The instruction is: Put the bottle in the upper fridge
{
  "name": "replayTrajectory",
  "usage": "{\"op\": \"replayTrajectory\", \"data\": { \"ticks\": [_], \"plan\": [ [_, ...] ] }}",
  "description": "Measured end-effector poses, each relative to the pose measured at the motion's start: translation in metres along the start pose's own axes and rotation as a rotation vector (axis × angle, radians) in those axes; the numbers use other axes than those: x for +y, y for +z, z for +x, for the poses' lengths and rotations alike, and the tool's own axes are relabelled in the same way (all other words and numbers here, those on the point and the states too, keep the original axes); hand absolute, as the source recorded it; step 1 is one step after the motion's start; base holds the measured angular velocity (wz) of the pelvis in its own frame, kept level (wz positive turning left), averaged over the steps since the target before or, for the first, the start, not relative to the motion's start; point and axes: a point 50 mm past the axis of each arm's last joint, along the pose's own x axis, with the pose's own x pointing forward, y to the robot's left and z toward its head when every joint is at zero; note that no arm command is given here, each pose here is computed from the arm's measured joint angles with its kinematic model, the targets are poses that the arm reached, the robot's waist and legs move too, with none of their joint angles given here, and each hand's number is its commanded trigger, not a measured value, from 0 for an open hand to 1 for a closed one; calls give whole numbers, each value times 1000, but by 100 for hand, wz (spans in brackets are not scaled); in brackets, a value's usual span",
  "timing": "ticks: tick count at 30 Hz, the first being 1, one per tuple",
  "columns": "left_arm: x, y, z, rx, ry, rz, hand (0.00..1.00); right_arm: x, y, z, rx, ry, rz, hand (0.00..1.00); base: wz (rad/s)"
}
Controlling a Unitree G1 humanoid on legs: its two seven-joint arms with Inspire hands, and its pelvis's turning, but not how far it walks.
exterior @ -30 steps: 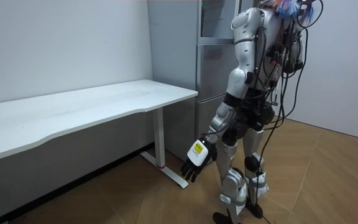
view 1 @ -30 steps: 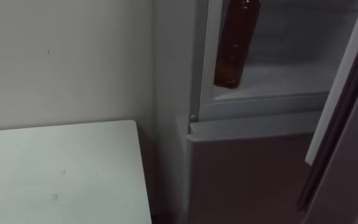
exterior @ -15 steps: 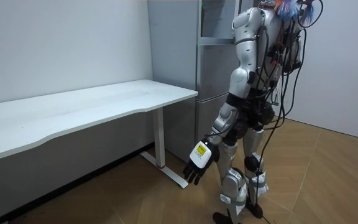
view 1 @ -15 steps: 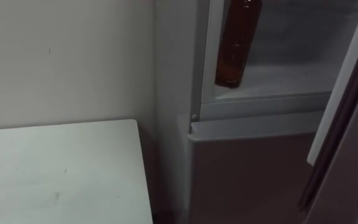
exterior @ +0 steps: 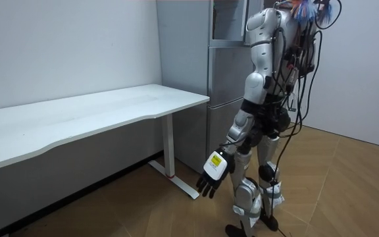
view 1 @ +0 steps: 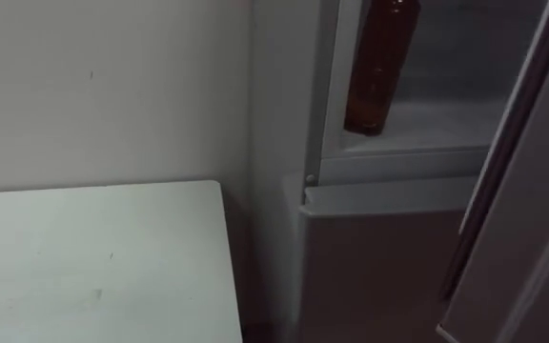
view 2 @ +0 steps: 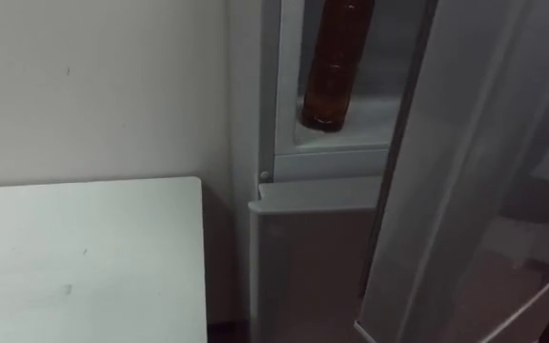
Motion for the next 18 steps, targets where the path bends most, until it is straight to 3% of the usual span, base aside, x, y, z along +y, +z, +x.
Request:
{"op": "replayTrajectory", "data": {
  "ticks": [9,18],
  "plan": [
    [-4,0,0,9,-20,29,0,32,2,-8,2,152,72,0,3],
    [-6,-4,0,15,-27,40,0,44,3,-14,-16,259,86,0,5]
  ]
}}
